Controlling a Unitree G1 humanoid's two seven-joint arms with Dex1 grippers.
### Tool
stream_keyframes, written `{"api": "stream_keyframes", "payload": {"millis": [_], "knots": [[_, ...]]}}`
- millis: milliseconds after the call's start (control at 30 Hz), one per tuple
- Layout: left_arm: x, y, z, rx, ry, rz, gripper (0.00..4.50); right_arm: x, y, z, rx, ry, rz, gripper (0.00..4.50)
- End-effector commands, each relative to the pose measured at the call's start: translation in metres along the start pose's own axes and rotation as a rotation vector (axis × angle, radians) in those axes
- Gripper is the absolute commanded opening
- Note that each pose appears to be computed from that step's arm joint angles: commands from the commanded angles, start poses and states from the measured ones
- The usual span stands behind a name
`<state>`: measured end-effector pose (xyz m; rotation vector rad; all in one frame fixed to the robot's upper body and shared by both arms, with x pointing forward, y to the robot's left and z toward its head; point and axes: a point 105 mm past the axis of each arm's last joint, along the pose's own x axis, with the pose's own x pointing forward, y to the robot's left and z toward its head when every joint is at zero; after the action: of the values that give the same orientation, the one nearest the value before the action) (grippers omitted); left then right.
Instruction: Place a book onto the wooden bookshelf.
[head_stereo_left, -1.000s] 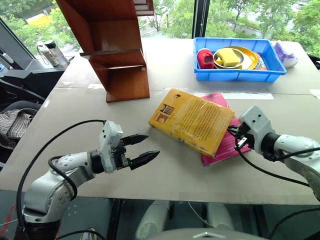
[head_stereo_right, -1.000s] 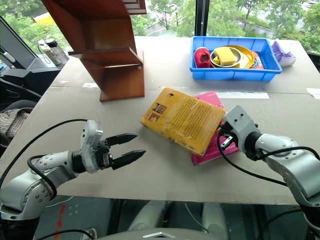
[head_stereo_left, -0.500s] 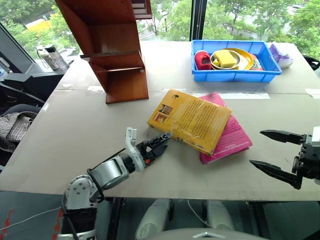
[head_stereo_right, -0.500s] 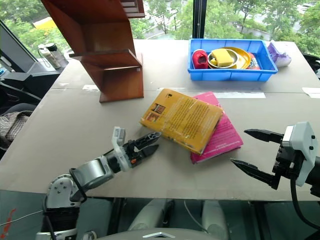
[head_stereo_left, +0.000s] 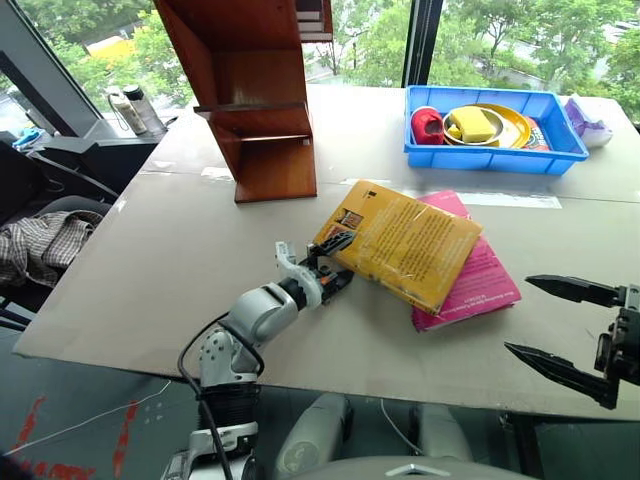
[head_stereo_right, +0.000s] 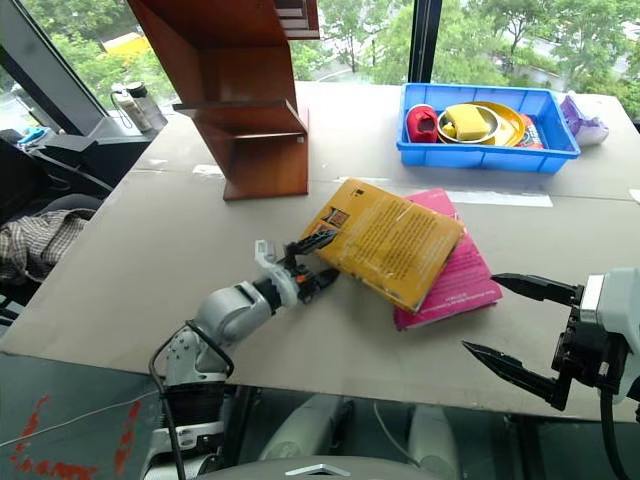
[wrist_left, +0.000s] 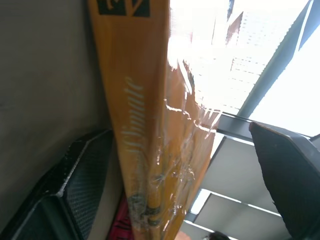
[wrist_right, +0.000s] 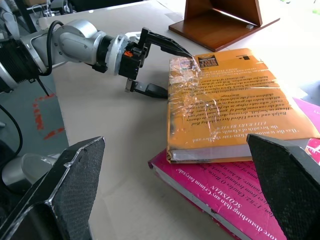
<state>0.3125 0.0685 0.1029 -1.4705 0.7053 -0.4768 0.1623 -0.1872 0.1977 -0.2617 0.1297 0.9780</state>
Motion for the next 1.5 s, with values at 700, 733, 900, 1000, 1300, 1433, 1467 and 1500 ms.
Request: {"api": "stream_keyframes", "payload": {"millis": [700,733,900,1000,1300,1433,1467,1500], "knots": [[-0.025,-0.133,0.007,1.287,0.016,-0.236,0.77,0.009,-0.04,0.019,-0.071,-0.21,-0.102,4.5],[-0.032,-0.154,0.007,1.385,-0.008,-0.284,0.77,0.009,-0.047,0.022,-0.079,-0.228,-0.108,4.5],[-0.058,-0.219,-0.003,1.95,-0.05,-0.413,0.77,0.008,-0.078,0.03,-0.15,-0.25,-0.141,4.5],[-0.065,-0.246,0.009,2.254,-0.114,-0.327,0.77,0.005,-0.094,0.038,-0.195,-0.263,-0.166,4.5],[-0.079,-0.325,0.058,2.936,-0.21,0.231,0.77,0.008,-0.128,0.055,-0.309,-0.336,-0.208,4.5],[-0.096,-0.318,0.111,2.913,-0.069,0.705,0.77,0.019,-0.133,0.056,-0.32,-0.359,-0.187,4.5],[-0.099,-0.316,0.123,2.899,-0.038,0.818,0.77,0.02,-0.135,0.057,-0.324,-0.366,-0.184,4.5],[-0.102,-0.313,0.131,2.865,-0.008,0.898,0.77,0.023,-0.135,0.058,-0.328,-0.371,-0.181,4.5]]}}
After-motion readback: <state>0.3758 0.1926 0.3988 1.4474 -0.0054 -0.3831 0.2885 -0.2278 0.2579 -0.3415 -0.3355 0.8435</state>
